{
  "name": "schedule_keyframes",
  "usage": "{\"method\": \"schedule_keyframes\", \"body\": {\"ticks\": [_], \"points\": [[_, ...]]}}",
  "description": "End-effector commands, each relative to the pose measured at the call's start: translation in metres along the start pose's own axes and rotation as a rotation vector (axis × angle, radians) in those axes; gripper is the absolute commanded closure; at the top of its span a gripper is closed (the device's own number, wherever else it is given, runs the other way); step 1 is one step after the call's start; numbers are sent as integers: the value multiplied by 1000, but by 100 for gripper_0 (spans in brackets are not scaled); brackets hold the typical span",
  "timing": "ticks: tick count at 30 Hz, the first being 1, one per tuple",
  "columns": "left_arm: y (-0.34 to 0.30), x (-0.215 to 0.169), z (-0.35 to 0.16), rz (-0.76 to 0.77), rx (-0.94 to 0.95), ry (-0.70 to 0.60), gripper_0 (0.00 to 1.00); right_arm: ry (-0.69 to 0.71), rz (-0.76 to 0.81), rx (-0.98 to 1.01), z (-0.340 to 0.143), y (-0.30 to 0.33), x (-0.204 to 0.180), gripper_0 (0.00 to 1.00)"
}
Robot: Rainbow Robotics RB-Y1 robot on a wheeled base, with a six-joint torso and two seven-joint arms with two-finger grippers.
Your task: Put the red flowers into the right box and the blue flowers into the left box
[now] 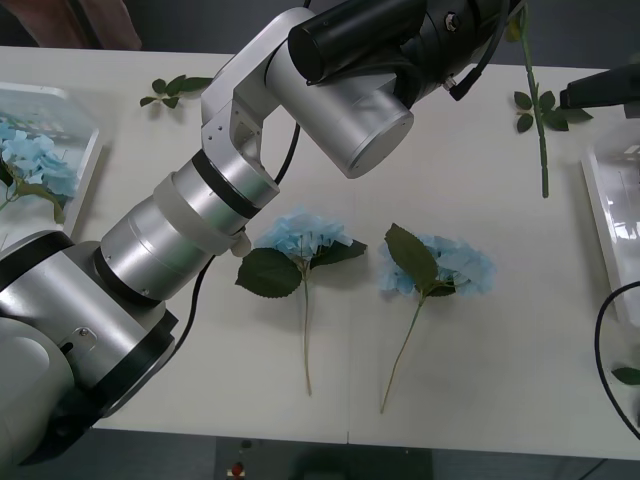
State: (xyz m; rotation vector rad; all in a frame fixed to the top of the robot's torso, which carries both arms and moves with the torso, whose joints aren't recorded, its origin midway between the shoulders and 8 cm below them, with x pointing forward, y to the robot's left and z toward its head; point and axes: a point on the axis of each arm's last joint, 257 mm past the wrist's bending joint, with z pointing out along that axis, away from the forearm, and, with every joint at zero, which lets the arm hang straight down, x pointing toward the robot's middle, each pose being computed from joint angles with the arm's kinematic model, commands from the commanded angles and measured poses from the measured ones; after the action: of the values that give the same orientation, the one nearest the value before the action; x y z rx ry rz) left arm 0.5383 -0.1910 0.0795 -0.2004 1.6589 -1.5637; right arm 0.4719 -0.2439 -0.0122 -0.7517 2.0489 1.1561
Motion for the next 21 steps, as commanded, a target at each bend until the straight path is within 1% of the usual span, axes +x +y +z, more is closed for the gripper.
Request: {"method": "schedule_keyframes", "body": {"ticks": [1, 10, 11, 12, 13, 14, 15, 16, 17, 21], "points": [[-29, 7, 1, 10, 53, 12, 100, -6, 6, -24, 8, 16, -19, 0], [-29, 7, 1, 10, 53, 12, 100, 4, 42, -68, 28, 22, -17, 0], [-29, 7, 1, 10, 53, 12, 100, 1, 45, -72, 29, 23, -18, 13], [-29, 7, 1, 10, 53, 12, 100, 1, 49, -78, 31, 24, -17, 39], [-29, 7, 1, 10, 53, 12, 100, 1, 54, -84, 34, 24, -17, 62], [-29, 7, 1, 10, 53, 12, 100, -2, 57, -87, 35, 25, -18, 76], [-29, 7, 1, 10, 53, 12, 100, -1, 64, -93, 38, 25, -17, 94], [-29, 7, 1, 10, 53, 12, 100, -2, 67, -97, 39, 26, -17, 98], [-29, 7, 1, 10, 53, 12, 100, -3, 74, -99, 40, 26, -18, 100], [-29, 7, 1, 10, 53, 12, 100, 0, 85, -101, 42, 27, -17, 100]]}}
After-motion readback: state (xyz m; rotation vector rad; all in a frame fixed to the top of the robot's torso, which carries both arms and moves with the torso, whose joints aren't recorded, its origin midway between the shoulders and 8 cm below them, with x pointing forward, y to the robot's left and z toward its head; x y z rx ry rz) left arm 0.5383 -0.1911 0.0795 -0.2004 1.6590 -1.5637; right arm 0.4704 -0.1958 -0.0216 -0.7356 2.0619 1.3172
